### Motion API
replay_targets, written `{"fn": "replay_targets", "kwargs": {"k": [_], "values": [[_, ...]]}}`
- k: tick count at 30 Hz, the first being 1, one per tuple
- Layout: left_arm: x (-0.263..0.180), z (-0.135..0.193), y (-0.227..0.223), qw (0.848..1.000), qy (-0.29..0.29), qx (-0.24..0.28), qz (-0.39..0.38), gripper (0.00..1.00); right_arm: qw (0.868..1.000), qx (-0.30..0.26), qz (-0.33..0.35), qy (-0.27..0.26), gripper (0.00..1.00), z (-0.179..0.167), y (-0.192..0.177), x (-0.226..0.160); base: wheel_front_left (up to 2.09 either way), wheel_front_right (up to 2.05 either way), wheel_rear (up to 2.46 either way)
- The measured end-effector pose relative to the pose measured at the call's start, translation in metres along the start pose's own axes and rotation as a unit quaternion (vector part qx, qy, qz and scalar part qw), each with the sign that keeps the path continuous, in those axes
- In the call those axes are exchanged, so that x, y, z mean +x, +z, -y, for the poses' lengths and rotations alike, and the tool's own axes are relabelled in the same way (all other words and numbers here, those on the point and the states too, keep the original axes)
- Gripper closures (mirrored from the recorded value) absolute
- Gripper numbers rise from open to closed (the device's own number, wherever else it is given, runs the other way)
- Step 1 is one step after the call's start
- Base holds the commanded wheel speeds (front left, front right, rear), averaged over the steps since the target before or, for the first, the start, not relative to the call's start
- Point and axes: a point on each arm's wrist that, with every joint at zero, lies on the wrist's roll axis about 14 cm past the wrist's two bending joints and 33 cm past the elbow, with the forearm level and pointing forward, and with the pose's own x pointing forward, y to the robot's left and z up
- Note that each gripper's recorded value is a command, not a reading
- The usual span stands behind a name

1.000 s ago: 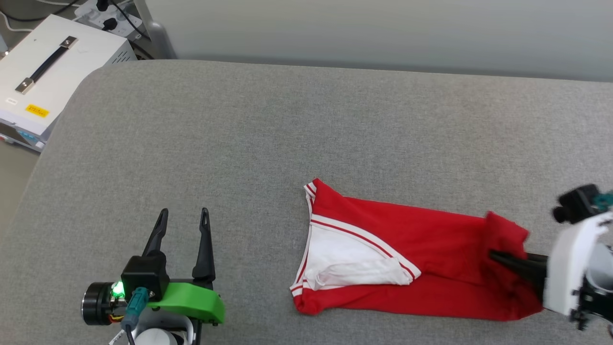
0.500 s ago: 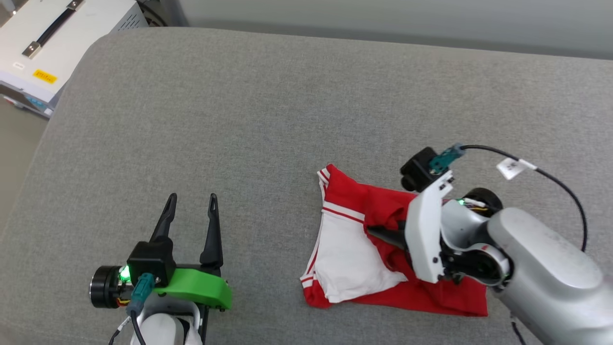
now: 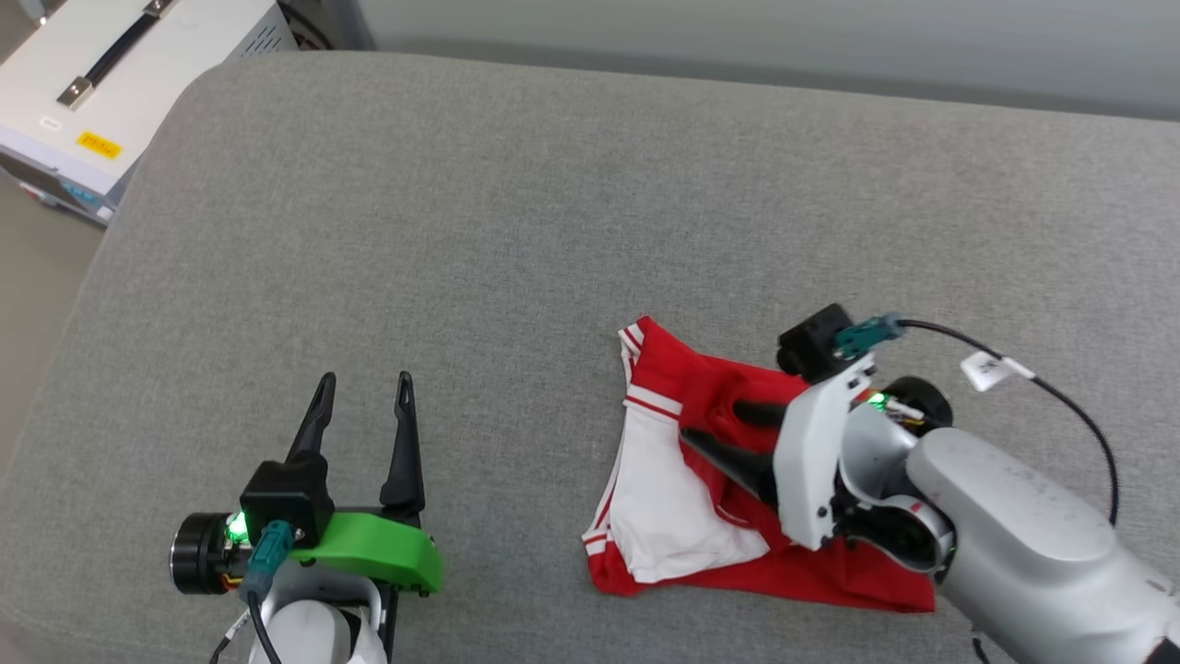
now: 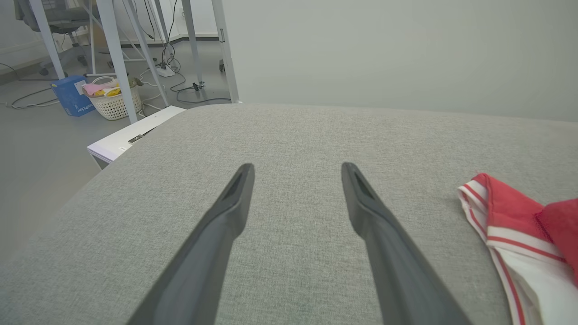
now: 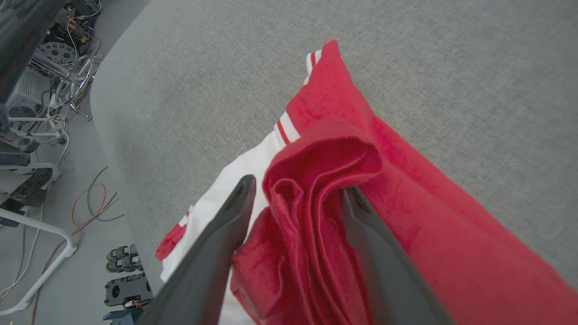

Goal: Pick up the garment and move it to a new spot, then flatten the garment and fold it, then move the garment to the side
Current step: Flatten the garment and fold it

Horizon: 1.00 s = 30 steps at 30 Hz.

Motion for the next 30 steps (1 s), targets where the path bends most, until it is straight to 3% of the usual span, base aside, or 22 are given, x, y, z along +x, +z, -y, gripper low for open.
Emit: {"fn": "replay_targets", "kwargs": {"k": [4,6,11,16,23,30], "values": [[-0.004,0.003,0.003,1.0,-0.006,-0.003,0.005,0.0,0.994,-0.026,0.106,-0.02,0.0,0.011,0.041,-0.029,0.0,0.0,0.0],[-0.006,0.004,0.005,1.0,-0.008,-0.002,0.007,0.0,0.981,-0.053,0.176,-0.058,0.0,0.031,0.068,-0.054,0.0,0.0,0.0],[-0.007,0.01,0.011,1.0,-0.016,-0.006,0.017,0.0,0.929,-0.098,0.315,-0.169,0.0,0.078,0.105,-0.125,0.0,0.0,0.0],[-0.008,0.016,0.018,0.999,-0.024,-0.009,0.029,0.0,0.879,-0.118,0.384,-0.258,0.0,0.101,0.11,-0.179,0.0,0.0,0.0],[-0.013,0.017,0.027,0.999,-0.025,-0.012,0.041,0.0,0.823,-0.116,0.444,-0.335,0.0,0.089,0.092,-0.226,0.0,0.0,0.0],[-0.023,0.02,0.032,0.998,-0.029,-0.014,0.049,0.0,0.819,-0.085,0.446,-0.352,0.0,0.065,0.055,-0.227,0.0,0.0,0.0]]}}
